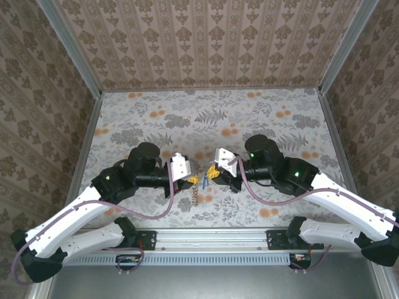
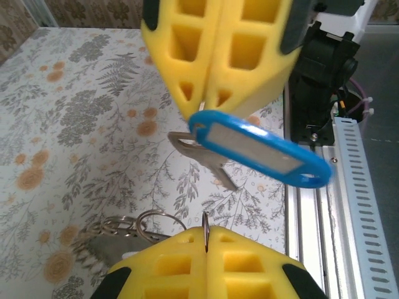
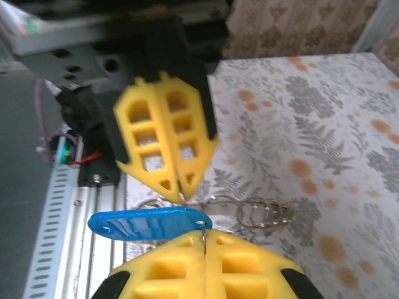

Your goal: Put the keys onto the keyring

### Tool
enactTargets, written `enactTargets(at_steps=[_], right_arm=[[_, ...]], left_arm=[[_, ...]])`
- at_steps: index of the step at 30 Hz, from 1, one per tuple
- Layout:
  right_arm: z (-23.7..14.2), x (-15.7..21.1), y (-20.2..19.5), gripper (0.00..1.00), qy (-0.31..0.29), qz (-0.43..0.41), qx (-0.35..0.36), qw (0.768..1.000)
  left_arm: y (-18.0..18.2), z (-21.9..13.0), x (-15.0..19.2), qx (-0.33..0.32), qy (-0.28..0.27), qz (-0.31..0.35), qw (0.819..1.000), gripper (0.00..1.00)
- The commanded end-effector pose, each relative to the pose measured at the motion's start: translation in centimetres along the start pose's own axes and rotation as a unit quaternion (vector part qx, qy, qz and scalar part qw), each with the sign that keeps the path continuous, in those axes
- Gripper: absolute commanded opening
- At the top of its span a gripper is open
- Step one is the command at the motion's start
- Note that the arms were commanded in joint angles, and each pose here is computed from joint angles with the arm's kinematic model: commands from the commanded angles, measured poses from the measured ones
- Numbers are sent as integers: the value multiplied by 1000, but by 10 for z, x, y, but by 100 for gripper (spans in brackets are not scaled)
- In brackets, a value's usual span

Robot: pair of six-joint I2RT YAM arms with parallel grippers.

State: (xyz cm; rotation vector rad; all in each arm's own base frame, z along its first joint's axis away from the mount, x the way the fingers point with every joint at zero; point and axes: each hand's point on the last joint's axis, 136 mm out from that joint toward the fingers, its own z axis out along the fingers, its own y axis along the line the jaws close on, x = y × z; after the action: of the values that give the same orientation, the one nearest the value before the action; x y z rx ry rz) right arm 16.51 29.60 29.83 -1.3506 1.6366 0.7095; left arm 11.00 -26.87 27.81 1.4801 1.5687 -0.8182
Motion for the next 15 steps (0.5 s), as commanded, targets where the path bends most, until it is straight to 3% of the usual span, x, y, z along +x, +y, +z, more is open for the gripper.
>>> enactTargets(at_steps=[1, 8, 15], right_arm=[[6, 15, -20, 0, 48, -2, 54, 997], [20, 42, -48, 0, 135, 13, 116, 984], [24, 15, -21, 0, 65, -9, 58, 996]], left_arm=[[7, -19, -25, -39, -37, 32, 998, 0], [-9, -31, -39, -14, -72, 42, 996, 0], [-5, -21, -40, -17, -76, 41, 996, 0]])
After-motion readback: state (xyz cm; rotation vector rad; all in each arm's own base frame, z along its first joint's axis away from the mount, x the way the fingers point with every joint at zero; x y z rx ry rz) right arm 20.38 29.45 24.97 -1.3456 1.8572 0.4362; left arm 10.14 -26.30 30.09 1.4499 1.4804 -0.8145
